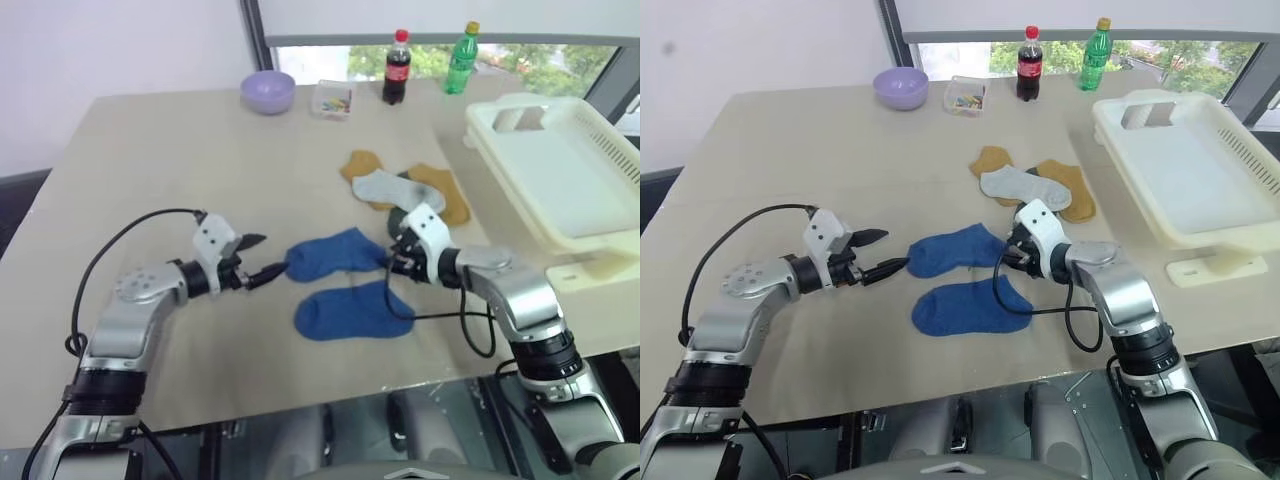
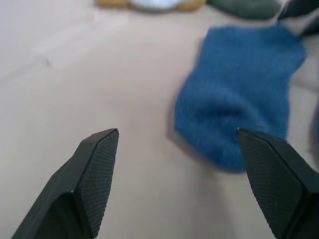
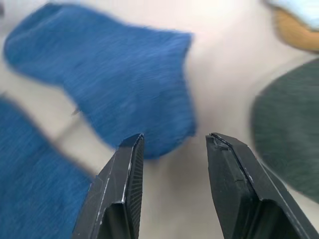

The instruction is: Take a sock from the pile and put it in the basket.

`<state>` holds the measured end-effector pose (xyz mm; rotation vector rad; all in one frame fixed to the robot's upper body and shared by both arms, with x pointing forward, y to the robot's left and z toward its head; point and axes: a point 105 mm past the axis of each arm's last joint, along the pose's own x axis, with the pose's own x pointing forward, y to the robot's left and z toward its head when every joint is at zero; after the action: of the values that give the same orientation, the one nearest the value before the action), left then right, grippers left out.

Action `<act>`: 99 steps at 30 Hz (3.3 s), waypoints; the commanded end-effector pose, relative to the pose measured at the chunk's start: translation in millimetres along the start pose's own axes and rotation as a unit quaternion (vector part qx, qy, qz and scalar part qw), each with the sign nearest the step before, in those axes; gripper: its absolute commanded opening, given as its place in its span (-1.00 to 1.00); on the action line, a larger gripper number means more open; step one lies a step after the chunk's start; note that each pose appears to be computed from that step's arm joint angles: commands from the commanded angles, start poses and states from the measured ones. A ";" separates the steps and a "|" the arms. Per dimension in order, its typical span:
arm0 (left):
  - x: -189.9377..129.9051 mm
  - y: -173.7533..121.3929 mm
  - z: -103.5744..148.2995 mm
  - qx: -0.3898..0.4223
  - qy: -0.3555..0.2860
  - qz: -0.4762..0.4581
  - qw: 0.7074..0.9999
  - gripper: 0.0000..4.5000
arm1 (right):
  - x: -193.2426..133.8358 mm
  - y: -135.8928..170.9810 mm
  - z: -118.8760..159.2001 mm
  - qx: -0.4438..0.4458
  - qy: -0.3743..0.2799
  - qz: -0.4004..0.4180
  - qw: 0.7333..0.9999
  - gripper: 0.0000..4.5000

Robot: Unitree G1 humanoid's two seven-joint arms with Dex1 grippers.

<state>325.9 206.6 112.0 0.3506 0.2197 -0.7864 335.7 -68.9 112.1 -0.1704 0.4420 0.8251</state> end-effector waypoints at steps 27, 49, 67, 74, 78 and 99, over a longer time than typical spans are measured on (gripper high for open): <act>13.8 -18.1 -28.3 0.016 0.077 -0.052 0.996 -0.50 | 17.4 18.5 -9.3 0.041 0.011 0.030 0.999 -1.00; -5.2 -21.8 12.7 -0.272 -0.094 -0.050 0.957 -0.98 | -3.1 29.6 26.4 0.010 -0.036 0.046 0.998 -1.00; -52.5 -59.9 32.4 -0.286 -0.085 -0.133 0.945 -0.98 | -71.8 61.7 4.1 0.065 -0.018 0.052 0.996 -1.00; -58.2 -86.0 16.1 -0.269 -0.039 -0.169 0.947 -0.98 | -82.4 68.7 -13.6 0.082 -0.008 0.053 0.995 -1.00; -55.7 -92.1 9.3 -0.265 -0.028 -0.171 0.949 -0.98 | -82.8 70.3 -22.7 0.094 0.001 0.041 0.995 -1.00; -40.7 -87.3 9.8 -0.208 -0.043 -0.161 0.964 -0.98 | -86.2 77.9 -51.6 0.119 0.044 0.013 0.992 -1.00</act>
<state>231.8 173.0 109.6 -0.1477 0.3882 -1.0403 216.3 -91.2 102.9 0.0416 0.6384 0.7789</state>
